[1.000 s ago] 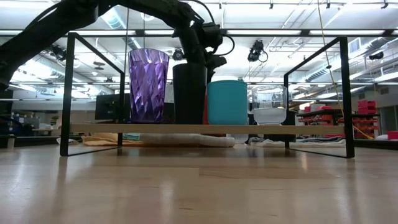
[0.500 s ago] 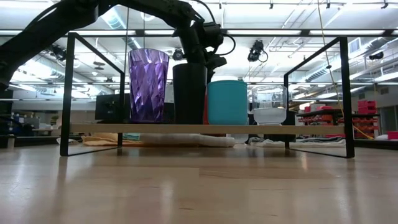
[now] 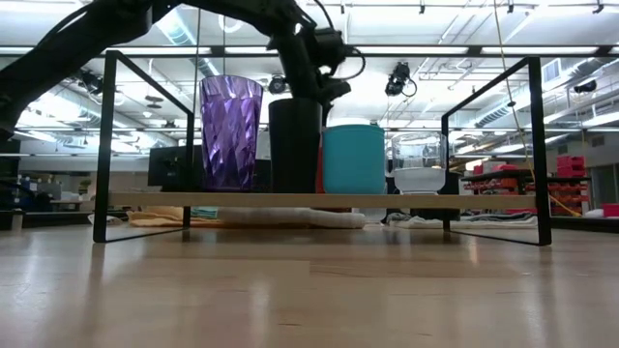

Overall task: Stack small to large cups/mugs on shelf
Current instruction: Put the orange cup on the shelf

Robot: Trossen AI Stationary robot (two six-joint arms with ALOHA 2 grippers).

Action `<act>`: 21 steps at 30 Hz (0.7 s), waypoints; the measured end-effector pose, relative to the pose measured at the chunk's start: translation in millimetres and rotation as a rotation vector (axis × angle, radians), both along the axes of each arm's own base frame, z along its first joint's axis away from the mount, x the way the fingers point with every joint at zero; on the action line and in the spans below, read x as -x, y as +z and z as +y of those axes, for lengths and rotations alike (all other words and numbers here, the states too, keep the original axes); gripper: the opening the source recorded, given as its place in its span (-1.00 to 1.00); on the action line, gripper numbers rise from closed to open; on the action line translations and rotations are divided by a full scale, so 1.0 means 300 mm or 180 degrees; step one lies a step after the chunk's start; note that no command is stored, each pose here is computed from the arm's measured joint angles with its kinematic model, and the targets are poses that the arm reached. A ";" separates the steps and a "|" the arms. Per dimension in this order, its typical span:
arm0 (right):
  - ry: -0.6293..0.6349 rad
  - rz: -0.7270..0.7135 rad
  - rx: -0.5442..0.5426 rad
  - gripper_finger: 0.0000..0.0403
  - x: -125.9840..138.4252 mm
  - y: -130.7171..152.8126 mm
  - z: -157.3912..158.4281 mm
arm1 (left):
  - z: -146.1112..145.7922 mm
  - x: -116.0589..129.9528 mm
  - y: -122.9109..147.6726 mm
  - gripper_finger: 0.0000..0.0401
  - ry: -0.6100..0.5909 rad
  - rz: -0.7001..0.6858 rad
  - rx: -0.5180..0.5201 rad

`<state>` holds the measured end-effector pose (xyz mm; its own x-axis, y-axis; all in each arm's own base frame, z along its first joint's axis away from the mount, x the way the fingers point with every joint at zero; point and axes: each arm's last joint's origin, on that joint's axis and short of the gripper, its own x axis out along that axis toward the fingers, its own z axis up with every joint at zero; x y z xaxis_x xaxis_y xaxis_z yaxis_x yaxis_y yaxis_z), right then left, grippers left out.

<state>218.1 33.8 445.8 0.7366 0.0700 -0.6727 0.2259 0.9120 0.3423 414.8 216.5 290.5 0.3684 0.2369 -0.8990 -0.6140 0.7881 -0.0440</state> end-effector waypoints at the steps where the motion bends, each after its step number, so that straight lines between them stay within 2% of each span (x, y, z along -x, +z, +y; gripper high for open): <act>1: 0.0000 0.0000 0.0000 -0.67 0.000 0.000 0.000 | 0.000 0.000 0.014 -0.96 -0.0001 -0.0038 -0.0020; 6: 0.0000 0.0000 0.0001 -0.67 0.000 0.000 0.000 | -0.003 0.005 0.093 -0.96 -0.0038 -0.0203 -0.0126; 15: -0.0001 0.0005 0.0001 -0.67 0.000 0.000 0.000 | -0.010 0.043 0.097 -0.96 -0.0047 0.0100 -0.0131; 21: -0.0014 0.0010 -0.0015 -0.67 0.001 -0.001 0.000 | -0.016 0.041 0.096 -0.96 -0.0060 0.0117 -0.0150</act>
